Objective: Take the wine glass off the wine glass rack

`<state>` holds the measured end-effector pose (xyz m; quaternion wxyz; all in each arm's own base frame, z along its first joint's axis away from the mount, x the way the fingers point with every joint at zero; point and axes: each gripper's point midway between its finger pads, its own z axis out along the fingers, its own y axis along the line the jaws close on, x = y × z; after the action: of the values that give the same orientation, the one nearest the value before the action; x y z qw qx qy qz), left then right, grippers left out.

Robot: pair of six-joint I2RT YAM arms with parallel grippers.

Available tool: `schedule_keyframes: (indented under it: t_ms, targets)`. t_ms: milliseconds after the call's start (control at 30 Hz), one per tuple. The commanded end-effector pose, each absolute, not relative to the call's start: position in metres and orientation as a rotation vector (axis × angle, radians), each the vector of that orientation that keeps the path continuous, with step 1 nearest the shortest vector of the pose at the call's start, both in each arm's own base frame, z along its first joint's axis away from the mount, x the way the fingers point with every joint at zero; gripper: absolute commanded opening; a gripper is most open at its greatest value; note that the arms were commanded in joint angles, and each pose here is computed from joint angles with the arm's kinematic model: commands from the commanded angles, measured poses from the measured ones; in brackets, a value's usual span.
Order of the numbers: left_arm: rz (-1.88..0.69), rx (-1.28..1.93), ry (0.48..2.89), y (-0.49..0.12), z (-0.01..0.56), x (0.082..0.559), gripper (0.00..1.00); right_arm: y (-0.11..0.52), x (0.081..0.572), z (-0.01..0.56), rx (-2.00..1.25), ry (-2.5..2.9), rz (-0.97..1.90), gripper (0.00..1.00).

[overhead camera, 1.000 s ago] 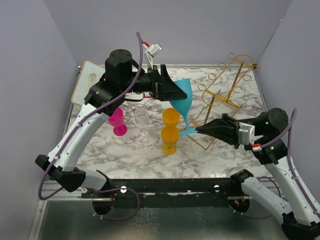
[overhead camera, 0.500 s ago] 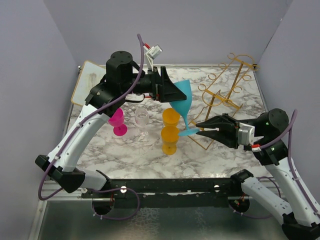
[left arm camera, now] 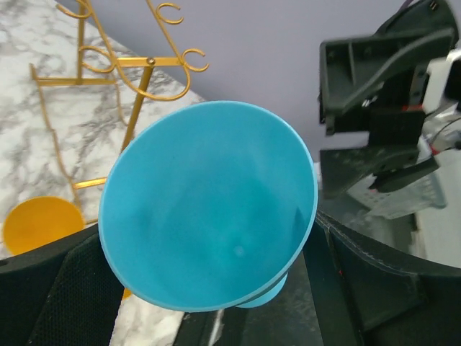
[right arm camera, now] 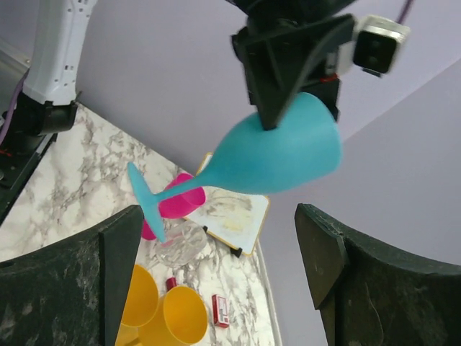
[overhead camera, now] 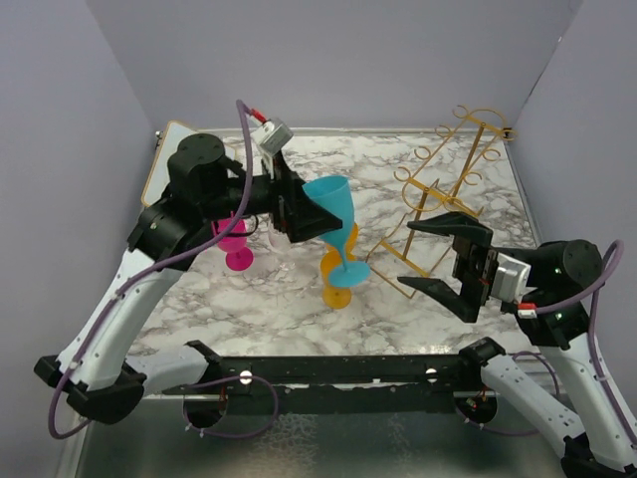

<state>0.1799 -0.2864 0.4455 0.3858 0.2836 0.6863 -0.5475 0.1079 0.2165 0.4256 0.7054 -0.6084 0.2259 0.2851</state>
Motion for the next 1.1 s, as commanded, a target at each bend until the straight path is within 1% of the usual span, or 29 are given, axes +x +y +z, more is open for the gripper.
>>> schedule_keyframes:
  t_ms: [0,133,300,467,700,800,900,1067]
  targets:
    - [-1.133,0.840,1.608,-0.248,0.435,0.163,0.91,0.206,0.102,0.448,-1.265,0.533,0.593,0.87]
    - [-0.932,0.885,1.556,-0.219,0.406,0.156,0.91,0.193,0.102,0.461,-1.159,0.552,0.534,0.88]
    - [-0.712,0.890,1.565,-0.194,0.354,0.168,0.89,0.180,0.114,0.468,-1.033,0.577,0.455,0.88]
    - [-0.659,0.922,1.523,-0.194,0.317,0.176,0.88,0.172,0.124,0.473,-0.955,0.600,0.417,0.89]
    - [-0.530,0.791,1.379,-0.181,0.288,0.197,0.88,0.159,0.127,0.479,-0.877,0.597,0.364,0.89]
    - [-0.458,0.734,1.384,-0.171,0.273,0.208,0.88,0.152,0.128,0.482,-0.838,0.600,0.329,0.89]
    - [-0.442,0.741,1.384,-0.171,0.255,0.210,0.88,0.142,0.131,0.486,-0.777,0.599,0.287,0.89]
    - [-0.423,0.780,1.392,-0.172,0.227,0.212,0.92,0.136,0.131,0.487,-0.750,0.594,0.258,0.90]
